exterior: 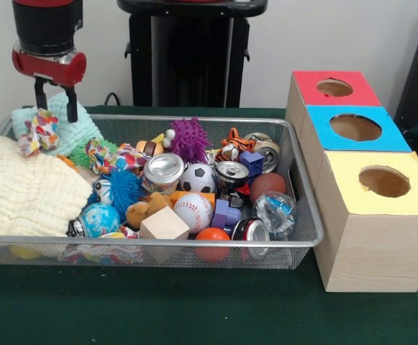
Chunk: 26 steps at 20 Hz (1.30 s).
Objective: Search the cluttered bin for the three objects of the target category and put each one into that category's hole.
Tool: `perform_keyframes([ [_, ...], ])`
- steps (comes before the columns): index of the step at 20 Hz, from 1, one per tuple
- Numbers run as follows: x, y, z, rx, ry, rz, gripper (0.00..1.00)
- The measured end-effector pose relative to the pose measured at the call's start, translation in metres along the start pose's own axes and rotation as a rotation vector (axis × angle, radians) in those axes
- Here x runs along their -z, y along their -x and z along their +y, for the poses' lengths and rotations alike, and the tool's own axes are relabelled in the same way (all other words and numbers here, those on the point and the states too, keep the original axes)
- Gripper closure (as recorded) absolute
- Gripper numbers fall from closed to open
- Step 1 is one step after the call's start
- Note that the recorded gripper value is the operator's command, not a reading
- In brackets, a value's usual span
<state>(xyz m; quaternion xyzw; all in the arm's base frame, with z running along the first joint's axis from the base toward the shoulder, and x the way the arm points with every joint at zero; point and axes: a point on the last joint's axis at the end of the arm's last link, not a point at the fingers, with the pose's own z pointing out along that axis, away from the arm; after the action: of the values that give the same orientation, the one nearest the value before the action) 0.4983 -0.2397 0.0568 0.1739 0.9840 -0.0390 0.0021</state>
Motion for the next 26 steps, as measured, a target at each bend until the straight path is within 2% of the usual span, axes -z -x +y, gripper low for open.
perform_keyframes([
  [7,0.001,0.002,0.016,0.037,0.007,-0.007,0.00],
  [16,0.003,0.009,0.045,0.080,0.042,-0.022,0.00],
  [17,0.004,0.008,0.054,0.096,0.048,-0.024,0.00],
  [21,0.004,0.007,0.070,0.118,0.056,-0.029,0.00],
  [22,0.006,0.006,0.083,0.138,0.062,-0.037,0.00],
  [24,0.007,0.004,0.095,0.153,0.068,-0.043,0.00],
  [25,0.008,0.000,0.117,0.179,0.081,-0.051,0.00],
  [26,0.008,-0.001,0.124,0.188,0.085,-0.054,0.00],
])
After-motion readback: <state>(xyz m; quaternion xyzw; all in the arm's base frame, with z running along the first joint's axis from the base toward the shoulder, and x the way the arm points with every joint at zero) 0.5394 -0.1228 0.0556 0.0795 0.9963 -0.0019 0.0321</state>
